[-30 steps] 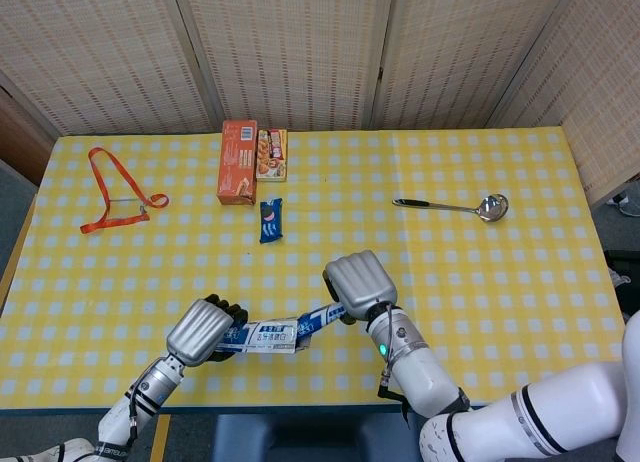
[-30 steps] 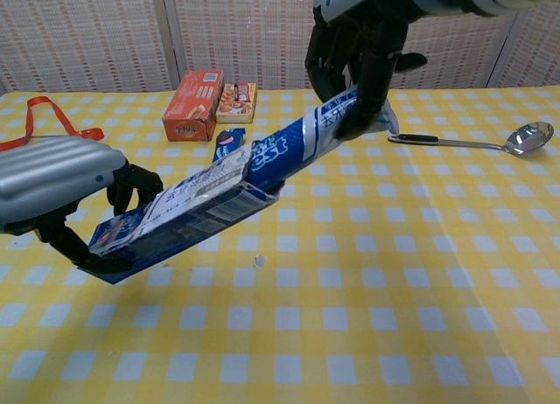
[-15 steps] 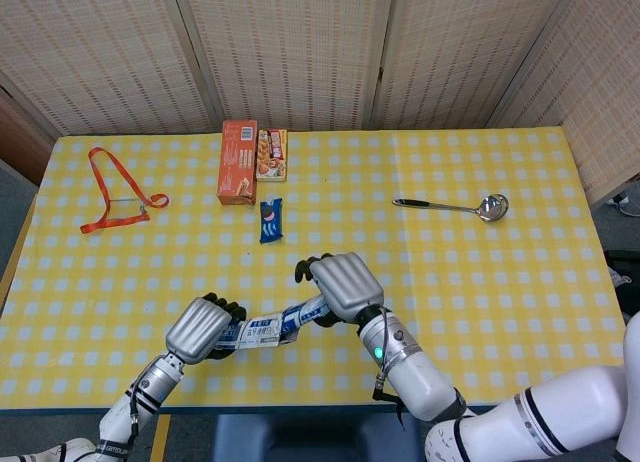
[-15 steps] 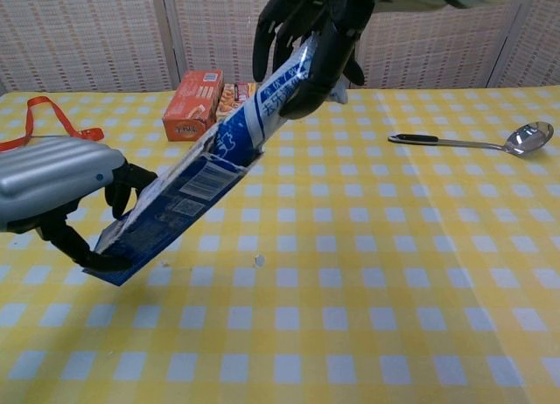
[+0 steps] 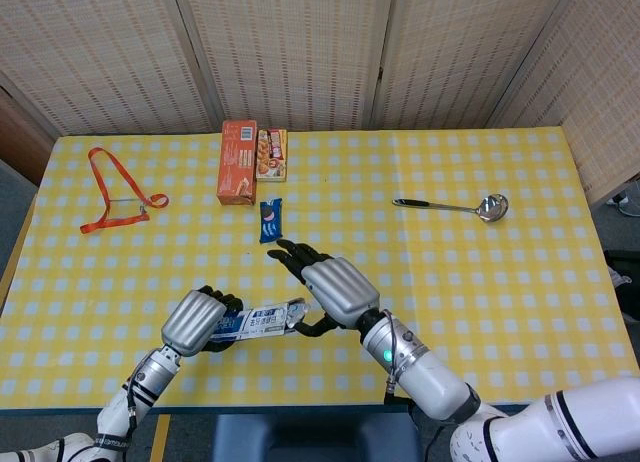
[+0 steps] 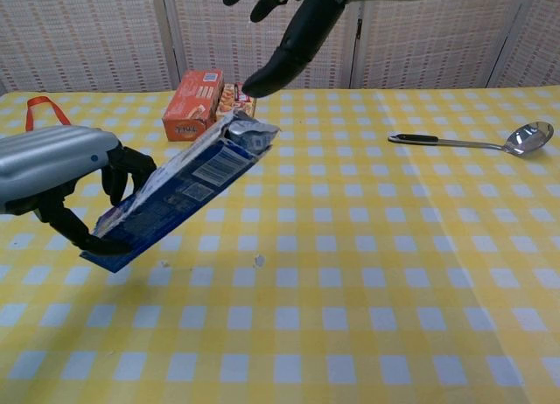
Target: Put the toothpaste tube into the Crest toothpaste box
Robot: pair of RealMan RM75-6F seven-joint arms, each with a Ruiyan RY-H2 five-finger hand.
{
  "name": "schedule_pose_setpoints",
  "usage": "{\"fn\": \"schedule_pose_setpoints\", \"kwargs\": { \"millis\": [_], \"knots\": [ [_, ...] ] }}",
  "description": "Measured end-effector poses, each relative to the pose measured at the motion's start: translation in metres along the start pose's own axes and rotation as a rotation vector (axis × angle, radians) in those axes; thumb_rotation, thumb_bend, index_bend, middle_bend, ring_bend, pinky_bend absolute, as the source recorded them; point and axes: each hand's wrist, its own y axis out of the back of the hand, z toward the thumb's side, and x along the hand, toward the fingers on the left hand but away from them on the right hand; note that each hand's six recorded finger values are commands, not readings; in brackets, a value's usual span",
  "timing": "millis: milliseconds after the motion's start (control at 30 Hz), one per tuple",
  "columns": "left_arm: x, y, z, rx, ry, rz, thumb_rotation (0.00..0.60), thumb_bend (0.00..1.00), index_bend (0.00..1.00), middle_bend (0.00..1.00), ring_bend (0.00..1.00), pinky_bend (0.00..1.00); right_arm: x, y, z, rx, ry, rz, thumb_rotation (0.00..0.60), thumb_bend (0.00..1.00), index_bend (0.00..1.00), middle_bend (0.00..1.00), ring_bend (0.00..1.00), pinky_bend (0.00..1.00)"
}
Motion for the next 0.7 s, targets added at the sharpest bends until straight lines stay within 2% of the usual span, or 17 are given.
{"fn": "schedule_pose_setpoints", "kwargs": {
  "millis": [133, 267, 433, 600, 700],
  "knots": [
    [0.000, 0.006, -0.002, -0.051, 0.010, 0.025, 0.600, 0.32, 0.64, 0.69, 0.56, 0.48, 0.004, 0.006, 0.000, -0.053, 0.031, -0.016, 0.600, 0.26, 0.00, 0.00, 0.00, 0.19],
    [-0.001, 0.014, -0.006, -0.145, 0.021, 0.053, 0.600, 0.32, 0.65, 0.70, 0.56, 0.48, 0.011, 0.018, -0.003, -0.125, 0.065, -0.051, 0.600, 0.26, 0.00, 0.00, 0.00, 0.19],
    [-0.001, 0.023, -0.016, -0.228, 0.038, 0.100, 0.600, 0.32, 0.64, 0.69, 0.56, 0.48, 0.026, 0.035, -0.014, -0.211, 0.100, -0.103, 0.600, 0.26, 0.00, 0.00, 0.00, 0.14],
    [0.000, 0.033, -0.026, -0.281, 0.054, 0.152, 0.600, 0.32, 0.64, 0.69, 0.56, 0.48, 0.056, 0.052, -0.040, -0.301, 0.110, -0.188, 0.600, 0.26, 0.00, 0.00, 0.00, 0.09],
    [-0.001, 0.040, -0.036, -0.286, 0.071, 0.174, 0.600, 0.32, 0.64, 0.69, 0.56, 0.48, 0.078, 0.058, -0.068, -0.293, 0.080, -0.249, 0.600, 0.26, 0.00, 0.00, 0.00, 0.06]
  ]
}}
